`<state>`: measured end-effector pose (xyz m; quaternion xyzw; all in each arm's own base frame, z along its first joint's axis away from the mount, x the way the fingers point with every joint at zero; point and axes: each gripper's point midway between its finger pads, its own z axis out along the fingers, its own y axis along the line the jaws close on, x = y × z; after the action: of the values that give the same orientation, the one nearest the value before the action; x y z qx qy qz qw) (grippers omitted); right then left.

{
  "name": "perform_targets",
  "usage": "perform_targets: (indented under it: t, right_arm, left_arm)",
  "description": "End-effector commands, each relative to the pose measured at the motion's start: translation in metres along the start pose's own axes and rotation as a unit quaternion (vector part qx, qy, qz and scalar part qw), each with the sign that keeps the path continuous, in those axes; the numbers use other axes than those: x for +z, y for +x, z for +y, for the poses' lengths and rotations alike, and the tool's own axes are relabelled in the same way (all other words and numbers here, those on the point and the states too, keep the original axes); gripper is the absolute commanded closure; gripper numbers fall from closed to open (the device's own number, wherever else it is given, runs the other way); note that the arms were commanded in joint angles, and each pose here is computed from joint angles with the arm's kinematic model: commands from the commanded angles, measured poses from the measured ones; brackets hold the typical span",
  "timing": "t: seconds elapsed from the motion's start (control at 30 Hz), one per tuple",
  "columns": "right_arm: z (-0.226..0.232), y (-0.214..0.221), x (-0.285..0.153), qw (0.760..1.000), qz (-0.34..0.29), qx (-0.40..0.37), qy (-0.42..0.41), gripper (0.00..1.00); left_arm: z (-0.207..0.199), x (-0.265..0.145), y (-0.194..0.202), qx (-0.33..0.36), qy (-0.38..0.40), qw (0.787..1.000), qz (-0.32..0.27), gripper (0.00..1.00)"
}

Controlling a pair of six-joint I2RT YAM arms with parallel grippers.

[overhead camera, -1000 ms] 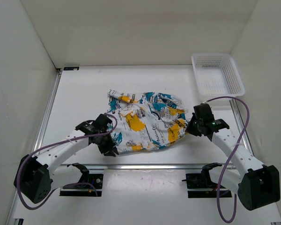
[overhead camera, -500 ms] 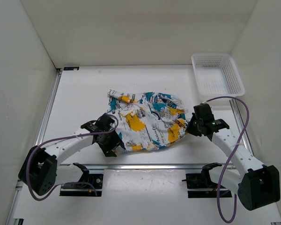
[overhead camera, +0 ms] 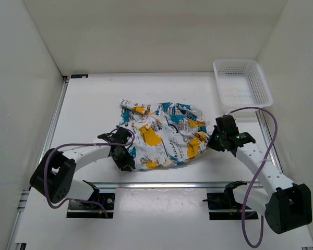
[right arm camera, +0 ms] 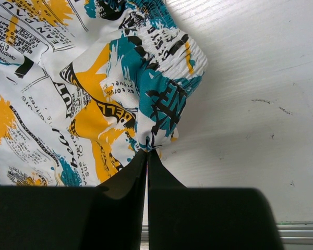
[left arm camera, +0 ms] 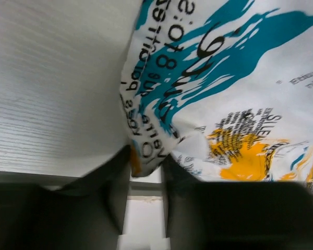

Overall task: Fold and stack the shorts
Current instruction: Flatten the shorts out

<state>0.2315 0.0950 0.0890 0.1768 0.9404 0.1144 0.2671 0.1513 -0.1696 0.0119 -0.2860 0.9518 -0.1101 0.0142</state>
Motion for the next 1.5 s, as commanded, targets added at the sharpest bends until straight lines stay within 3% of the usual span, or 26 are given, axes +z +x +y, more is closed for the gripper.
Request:
perform_targets:
  t: [0.0, 0.1, 0.2, 0.23, 0.27, 0.37, 0.63, 0.77, 0.97, 1.17, 1.3, 1.43, 1.47]
  right_arm:
    - [0.007, -0.014, -0.007, 1.000, -0.017, -0.007, -0.007, 1.00]
    - [0.004, -0.010, -0.006, 1.000, -0.010, -0.008, -0.002, 0.89]
    - [-0.004, 0.000, -0.005, 1.000, 0.001, -0.009, 0.007, 0.53]
    - [-0.005, 0.002, -0.005, 1.000, 0.001, -0.009, 0.007, 0.35]
    - [-0.007, 0.003, -0.005, 1.000, 0.004, -0.009, 0.010, 0.30]
    - [-0.014, 0.016, -0.002, 1.000, 0.015, 0.002, 0.013, 0.26]
    - [-0.011, 0.027, 0.011, 0.999, 0.025, 0.036, -0.006, 0.32]
    - [-0.013, 0.010, 0.007, 0.998, -0.029, 0.055, -0.010, 0.38]
    - [-0.006, -0.005, 0.000, 0.996, -0.059, 0.051, -0.032, 0.41]
    - [0.006, 0.011, 0.021, 0.997, 0.000, 0.064, -0.051, 0.47]
    - [0.013, 0.018, 0.033, 0.994, 0.017, 0.080, -0.068, 0.59]
    - [0.024, -0.004, 0.027, 0.994, -0.002, 0.083, -0.074, 0.96]
    - [0.028, -0.011, 0.022, 0.994, -0.007, 0.076, -0.078, 1.00]
  left_arm:
    - [-0.012, -0.003, -0.017, 0.011, 0.012, 0.999, -0.041, 0.69]
    - [-0.015, -0.007, -0.020, 0.013, 0.022, 0.999, -0.033, 0.90]
    - [-0.016, -0.021, -0.026, 0.010, 0.038, 0.998, -0.040, 0.90]
    - [-0.013, -0.025, -0.029, 0.004, 0.038, 0.998, -0.047, 0.90]
    - [-0.016, -0.040, -0.030, 0.005, 0.049, 0.997, -0.058, 0.90]
    - [-0.022, -0.062, -0.037, -0.002, 0.073, 0.994, -0.079, 0.90]
    - [-0.023, -0.072, -0.039, 0.011, 0.070, 0.994, -0.084, 0.90]
    - [-0.020, -0.074, -0.042, 0.006, 0.066, 0.994, -0.085, 0.90]
    - [-0.015, -0.084, -0.056, 0.008, 0.055, 0.993, -0.100, 0.90]
    - [-0.007, -0.090, -0.069, -0.004, 0.045, 0.993, -0.111, 0.90]
    - [-0.010, -0.096, -0.073, -0.003, 0.052, 0.992, -0.117, 0.90]
    - [-0.015, -0.105, -0.079, -0.006, 0.062, 0.990, -0.123, 0.90]
    - [-0.020, -0.112, -0.087, -0.001, 0.069, 0.989, -0.132, 0.90]
